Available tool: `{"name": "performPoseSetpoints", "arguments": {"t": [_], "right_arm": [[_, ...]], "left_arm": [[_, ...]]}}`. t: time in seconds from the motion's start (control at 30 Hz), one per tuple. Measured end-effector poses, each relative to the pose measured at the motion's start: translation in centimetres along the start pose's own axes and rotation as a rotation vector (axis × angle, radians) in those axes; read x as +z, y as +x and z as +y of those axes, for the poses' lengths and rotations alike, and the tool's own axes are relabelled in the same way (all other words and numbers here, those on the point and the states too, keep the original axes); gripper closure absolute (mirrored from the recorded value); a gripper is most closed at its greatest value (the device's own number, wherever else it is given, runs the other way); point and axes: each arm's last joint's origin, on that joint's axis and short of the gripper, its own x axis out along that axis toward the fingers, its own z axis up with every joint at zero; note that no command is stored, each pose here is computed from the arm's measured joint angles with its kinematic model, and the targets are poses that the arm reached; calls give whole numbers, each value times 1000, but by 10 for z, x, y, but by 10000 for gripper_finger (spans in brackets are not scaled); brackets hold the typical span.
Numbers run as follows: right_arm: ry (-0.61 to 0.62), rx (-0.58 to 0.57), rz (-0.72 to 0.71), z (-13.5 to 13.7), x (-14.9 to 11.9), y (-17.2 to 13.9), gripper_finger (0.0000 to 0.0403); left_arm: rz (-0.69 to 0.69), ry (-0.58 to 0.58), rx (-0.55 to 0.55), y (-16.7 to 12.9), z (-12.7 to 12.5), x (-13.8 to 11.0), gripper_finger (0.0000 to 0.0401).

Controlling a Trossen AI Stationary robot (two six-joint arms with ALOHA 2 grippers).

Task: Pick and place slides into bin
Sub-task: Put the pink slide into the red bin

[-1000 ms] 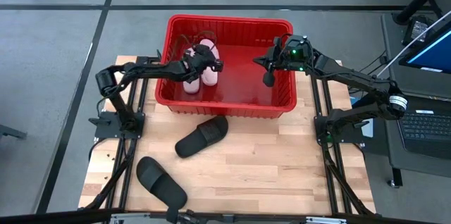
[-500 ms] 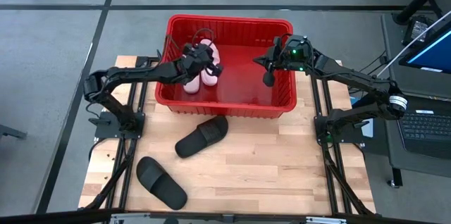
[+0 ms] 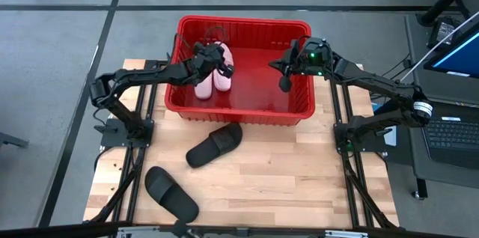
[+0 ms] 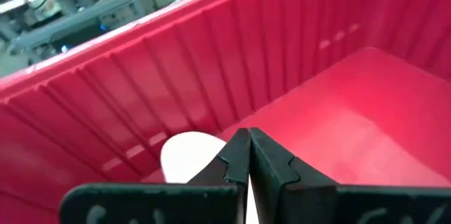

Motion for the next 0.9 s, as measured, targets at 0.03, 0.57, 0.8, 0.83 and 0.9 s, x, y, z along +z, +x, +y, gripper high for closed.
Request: {"name": "performPoseSetpoints", "arguments": {"t": [0.03,0.57,0.8,0.83,0.9], "right_arm": [[0,1,0,0,0,0,398],[31,1,-1,0,0,0,398],[55,2,4,0,0,0,398],[55,2,6,1,-1,0,398],[55,4,11,1,-1,0,398]], "left_arm": [[8,-22,6,4,3,-1,400],[124,-217,-7,60,19,-7,400],[290,-61,10,71,16,18,400],[320,-45,16,72,16,19,399],[371,-19,27,75,17,19,400]]}}
